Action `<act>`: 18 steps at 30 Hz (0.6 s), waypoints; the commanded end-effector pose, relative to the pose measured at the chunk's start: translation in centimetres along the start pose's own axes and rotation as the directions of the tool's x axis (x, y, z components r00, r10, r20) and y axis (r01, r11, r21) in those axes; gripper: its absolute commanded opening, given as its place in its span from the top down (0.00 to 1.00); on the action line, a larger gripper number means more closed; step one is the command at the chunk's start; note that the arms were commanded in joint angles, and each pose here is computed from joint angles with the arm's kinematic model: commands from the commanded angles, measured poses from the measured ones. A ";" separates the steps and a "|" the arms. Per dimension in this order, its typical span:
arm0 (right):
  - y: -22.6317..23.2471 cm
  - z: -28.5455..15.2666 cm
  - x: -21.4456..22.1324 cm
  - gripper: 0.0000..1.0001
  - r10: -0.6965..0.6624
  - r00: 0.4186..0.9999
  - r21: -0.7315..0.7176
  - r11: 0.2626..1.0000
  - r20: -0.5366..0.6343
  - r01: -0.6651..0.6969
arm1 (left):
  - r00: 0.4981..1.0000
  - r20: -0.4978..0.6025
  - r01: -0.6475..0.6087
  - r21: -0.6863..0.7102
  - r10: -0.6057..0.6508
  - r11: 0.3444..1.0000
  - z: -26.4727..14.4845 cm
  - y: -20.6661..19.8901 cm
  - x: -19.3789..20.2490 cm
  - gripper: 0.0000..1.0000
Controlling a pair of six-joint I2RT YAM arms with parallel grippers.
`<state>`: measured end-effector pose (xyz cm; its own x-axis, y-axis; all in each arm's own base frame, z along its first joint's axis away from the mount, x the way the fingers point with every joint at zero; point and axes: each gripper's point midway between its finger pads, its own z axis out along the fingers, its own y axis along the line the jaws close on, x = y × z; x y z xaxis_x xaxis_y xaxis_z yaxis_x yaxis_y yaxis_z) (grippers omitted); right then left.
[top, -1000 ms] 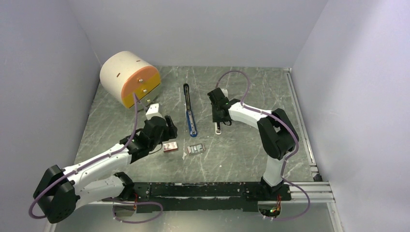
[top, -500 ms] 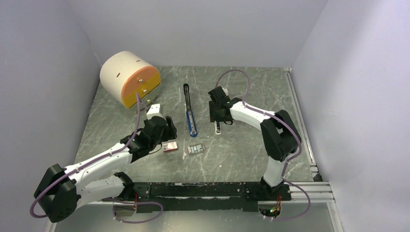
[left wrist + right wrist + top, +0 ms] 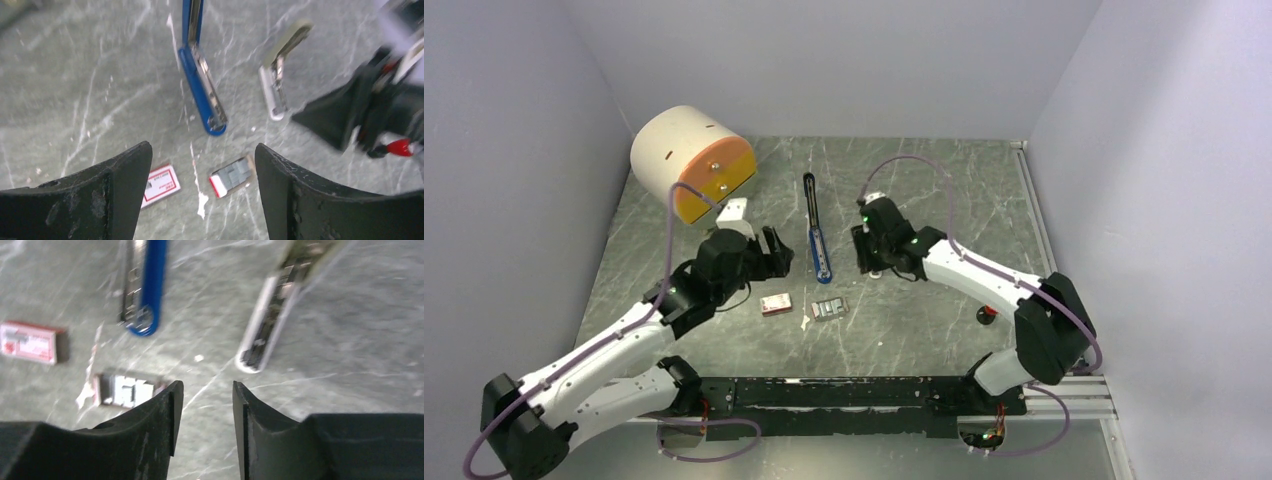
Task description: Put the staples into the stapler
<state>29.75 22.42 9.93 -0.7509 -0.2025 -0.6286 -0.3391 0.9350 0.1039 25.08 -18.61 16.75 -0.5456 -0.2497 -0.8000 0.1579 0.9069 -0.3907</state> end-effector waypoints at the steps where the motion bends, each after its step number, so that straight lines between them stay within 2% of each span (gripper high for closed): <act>1: 4.7 -1.8 1.5 0.53 -0.095 0.995 -0.115 0.989 0.019 0.096 | 0.990 0.135 -0.024 -0.024 0.027 0.999 -3.1 -0.6 -6.0 0.20; 4: 6.6 -2.2 3.0 0.52 -0.130 0.991 -0.127 0.983 0.004 0.130 | 0.977 0.214 -0.010 -0.050 0.021 0.999 -5.3 -0.4 -9.0 0.19; 5: 7.0 -2.2 3.4 0.56 -0.132 0.991 -0.121 0.984 -0.001 0.131 | 0.971 0.238 -0.002 -0.055 0.015 0.998 -5.9 -0.4 -9.9 0.18; 8: 8.0 -2.0 4.3 0.82 -0.134 0.991 -0.109 0.985 -0.009 0.133 | 0.944 0.326 0.075 -0.083 -0.044 0.994 -7.2 -0.2 -12.7 0.15; 10: 8.2 -1.6 4.7 0.92 -0.118 0.993 -0.090 0.989 -0.016 0.116 | 0.931 0.358 0.103 -0.059 -0.075 0.993 -7.7 -0.8 -14.0 0.15; 13: 8.8 -0.9 5.3 0.93 -0.108 0.993 -0.093 0.990 -0.041 0.104 | 0.923 0.382 0.066 -0.026 -0.052 0.997 -7.7 -1.9 -15.1 0.14; 18: 10.3 0.4 7.6 0.88 -0.126 0.987 -0.127 0.985 -0.100 0.113 | 0.946 0.318 -0.039 -0.080 0.063 0.996 -7.6 -2.1 -15.2 0.14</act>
<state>21.59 29.55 7.18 -0.7379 -0.3519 -0.5759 -0.4968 0.8608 0.1107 26.51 -14.64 32.44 -0.2398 -0.3787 -0.8939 0.1175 0.9027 -0.4139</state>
